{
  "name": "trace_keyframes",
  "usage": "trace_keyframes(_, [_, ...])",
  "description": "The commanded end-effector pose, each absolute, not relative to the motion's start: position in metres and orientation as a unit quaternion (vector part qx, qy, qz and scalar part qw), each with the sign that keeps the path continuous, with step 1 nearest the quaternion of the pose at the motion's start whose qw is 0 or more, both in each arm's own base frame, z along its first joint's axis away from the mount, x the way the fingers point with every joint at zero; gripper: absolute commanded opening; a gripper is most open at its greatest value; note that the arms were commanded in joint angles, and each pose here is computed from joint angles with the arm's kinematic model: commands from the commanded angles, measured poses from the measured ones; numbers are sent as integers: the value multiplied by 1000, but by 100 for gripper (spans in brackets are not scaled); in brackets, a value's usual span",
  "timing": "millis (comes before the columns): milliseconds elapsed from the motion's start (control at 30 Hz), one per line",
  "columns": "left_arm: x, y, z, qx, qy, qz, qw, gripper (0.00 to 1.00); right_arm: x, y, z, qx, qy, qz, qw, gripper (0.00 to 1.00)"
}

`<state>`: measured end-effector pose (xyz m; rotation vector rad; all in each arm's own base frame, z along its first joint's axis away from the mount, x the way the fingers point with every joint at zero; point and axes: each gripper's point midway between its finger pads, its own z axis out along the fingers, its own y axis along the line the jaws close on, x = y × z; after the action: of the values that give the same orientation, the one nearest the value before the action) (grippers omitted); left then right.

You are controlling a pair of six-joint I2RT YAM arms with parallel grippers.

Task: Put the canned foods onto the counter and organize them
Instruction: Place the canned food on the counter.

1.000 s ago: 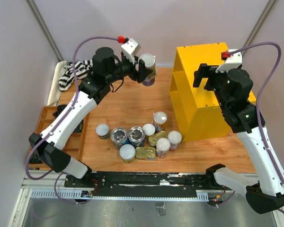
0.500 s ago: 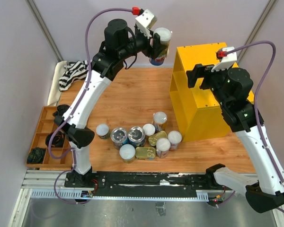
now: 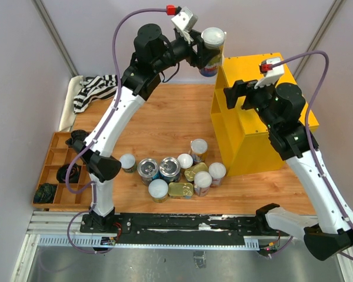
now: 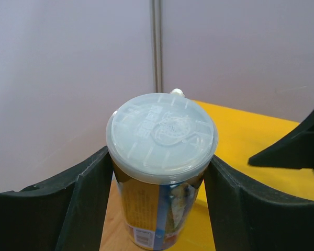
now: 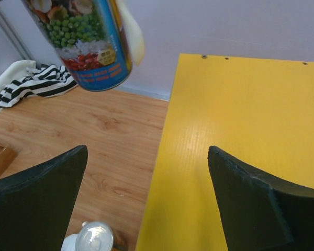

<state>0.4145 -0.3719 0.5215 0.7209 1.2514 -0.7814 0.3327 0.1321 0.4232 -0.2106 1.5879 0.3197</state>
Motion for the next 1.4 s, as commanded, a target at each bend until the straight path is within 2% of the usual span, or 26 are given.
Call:
trace_keyframes(0, [371, -359, 625, 303, 412, -387, 767, 1, 335, 159, 451, -133, 668, 195, 706, 98])
trace_keyframes(233, [369, -377, 625, 307, 386, -418, 763, 0, 347, 157, 472, -116, 652, 187, 725, 98])
trace_keyframes(433, [368, -405, 616, 309, 364, -447, 757, 1, 352, 137, 469, -58, 657, 161, 735, 98])
trace_keyframes(800, [390, -444, 584, 292, 363, -456, 758, 0, 305, 70, 443, 38, 664, 82, 742, 98])
trace_keyframes(1033, [395, -460, 568, 285, 373, -459, 754, 2, 303, 57, 439, 45, 673, 50, 737, 98])
trace_keyframes(1067, [396, -459, 569, 281, 375, -459, 755, 10, 305, 57, 437, 44, 675, 48, 735, 98])
trace_keyframes(1133, [397, -458, 570, 277, 376, -458, 757, 44, 310, 60, 433, 42, 681, 46, 729, 98])
trace_keyframes(1200, [398, -457, 571, 274, 378, -456, 758, 69, 315, 63, 432, 37, 685, 49, 726, 98])
trace_keyframes(1233, [398, -456, 571, 272, 379, -454, 759, 78, 317, 66, 432, 32, 686, 52, 725, 98])
trace_keyframes(1367, [398, -450, 570, 281, 396, -439, 756, 94, 323, 77, 439, 13, 687, 67, 723, 99])
